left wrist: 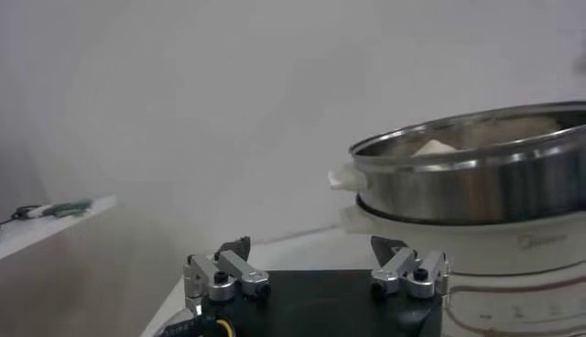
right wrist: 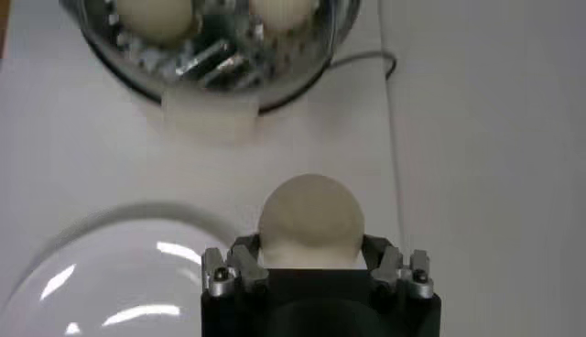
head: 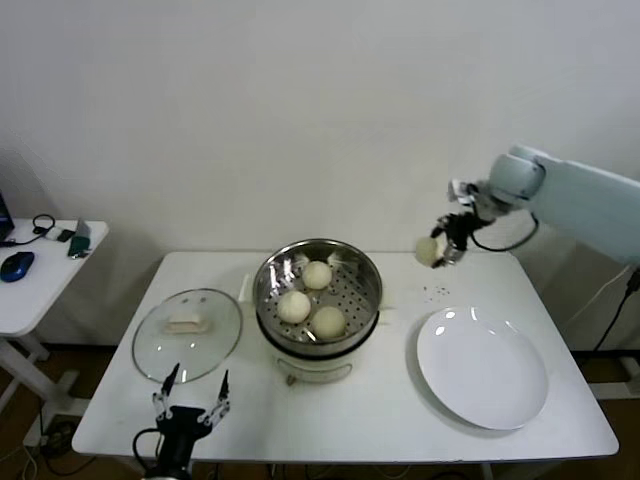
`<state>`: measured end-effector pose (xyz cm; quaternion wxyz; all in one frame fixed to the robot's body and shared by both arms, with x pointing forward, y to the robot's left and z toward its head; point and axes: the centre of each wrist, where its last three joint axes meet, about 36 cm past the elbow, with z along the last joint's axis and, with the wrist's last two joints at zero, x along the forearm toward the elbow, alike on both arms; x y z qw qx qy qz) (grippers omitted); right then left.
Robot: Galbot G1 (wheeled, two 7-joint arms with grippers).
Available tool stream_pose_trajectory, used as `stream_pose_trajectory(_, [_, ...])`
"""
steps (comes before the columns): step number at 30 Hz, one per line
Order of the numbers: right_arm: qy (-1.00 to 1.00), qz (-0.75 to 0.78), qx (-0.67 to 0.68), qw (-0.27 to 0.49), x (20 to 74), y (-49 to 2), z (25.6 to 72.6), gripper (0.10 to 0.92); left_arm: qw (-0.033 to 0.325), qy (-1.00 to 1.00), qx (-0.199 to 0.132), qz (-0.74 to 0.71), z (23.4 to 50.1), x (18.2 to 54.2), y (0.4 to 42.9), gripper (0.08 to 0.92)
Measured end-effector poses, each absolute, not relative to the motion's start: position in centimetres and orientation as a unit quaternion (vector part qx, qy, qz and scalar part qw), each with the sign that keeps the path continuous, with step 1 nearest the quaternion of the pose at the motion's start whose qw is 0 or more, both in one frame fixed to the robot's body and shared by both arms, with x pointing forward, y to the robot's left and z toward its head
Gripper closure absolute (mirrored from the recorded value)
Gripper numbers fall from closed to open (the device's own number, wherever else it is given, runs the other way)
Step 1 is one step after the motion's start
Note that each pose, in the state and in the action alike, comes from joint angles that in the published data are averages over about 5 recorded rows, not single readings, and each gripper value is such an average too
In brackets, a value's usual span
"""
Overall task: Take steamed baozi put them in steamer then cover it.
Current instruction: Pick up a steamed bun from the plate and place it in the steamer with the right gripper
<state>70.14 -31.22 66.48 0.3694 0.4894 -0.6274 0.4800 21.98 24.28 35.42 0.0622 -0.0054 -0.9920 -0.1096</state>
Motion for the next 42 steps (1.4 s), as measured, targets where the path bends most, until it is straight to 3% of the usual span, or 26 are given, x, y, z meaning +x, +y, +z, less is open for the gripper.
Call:
stream_pose_trajectory(8, [-0.601,0.491,0.523,0.352,70.6,-21.4,68.7,0.31,0.061,-0.992,-0.01,-0.11,35.8,21.5,24.5,0.177])
stream_pose_trajectory(18, [-0.559,0.514,0.543,0.358,69.9,-13.4,66.5,0.31,0.064,-0.992,-0.008,-0.106,35.8,21.3,25.0,0.177])
stream_pose_trajectory(37, [-0.499,0.547,0.545,0.394,69.7,-10.4,59.7,0.301,0.067,-0.992,-0.004,-0.103,35.4,21.7,25.4,0.177])
stream_pose_trajectory(42, [-0.495,0.549,0.545,0.396,69.7,-9.9,59.3,0.226,0.066,-0.993,-0.005,-0.102,35.4,21.8,25.3,0.177])
